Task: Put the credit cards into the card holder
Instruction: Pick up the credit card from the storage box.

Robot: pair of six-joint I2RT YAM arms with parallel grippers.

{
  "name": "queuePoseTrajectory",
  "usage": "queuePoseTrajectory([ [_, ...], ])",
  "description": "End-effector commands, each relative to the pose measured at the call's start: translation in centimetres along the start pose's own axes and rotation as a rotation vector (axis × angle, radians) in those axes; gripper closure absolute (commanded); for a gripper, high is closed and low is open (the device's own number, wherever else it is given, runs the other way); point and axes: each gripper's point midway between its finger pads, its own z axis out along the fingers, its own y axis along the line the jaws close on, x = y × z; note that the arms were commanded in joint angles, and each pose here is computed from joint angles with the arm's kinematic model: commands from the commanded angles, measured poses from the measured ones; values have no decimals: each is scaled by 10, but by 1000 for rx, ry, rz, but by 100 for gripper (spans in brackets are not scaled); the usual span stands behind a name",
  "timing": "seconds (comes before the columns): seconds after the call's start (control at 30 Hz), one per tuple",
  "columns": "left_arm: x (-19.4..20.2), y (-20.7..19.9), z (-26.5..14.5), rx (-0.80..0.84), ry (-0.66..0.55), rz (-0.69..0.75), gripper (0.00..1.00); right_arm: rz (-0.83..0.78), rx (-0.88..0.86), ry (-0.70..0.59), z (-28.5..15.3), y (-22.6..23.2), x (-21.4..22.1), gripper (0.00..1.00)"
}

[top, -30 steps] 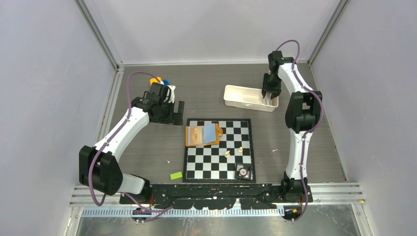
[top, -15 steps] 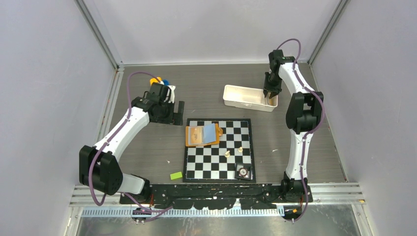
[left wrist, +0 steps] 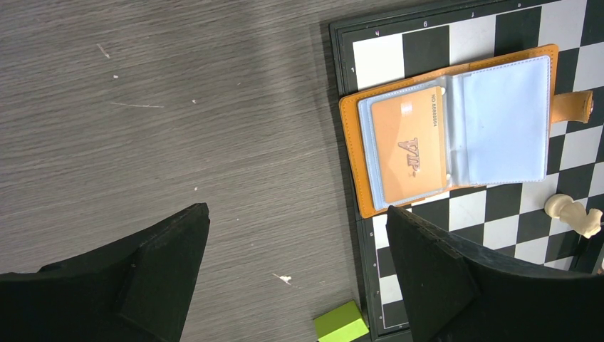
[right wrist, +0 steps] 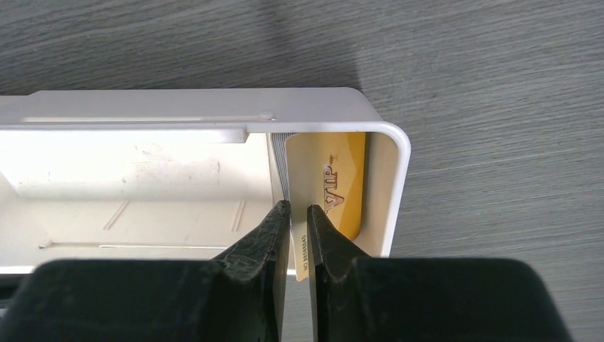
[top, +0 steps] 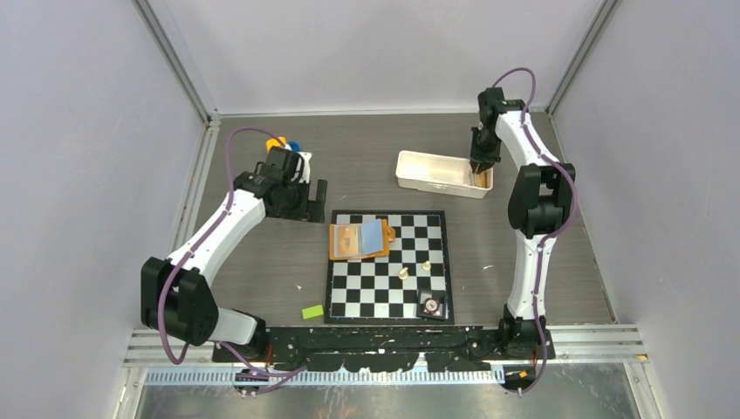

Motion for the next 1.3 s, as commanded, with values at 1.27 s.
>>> queuePoseTrajectory([
  [1.27, -9, -8, -15, 50, -63, -1, 4, 24, 14, -347, -131, -18, -29, 100],
])
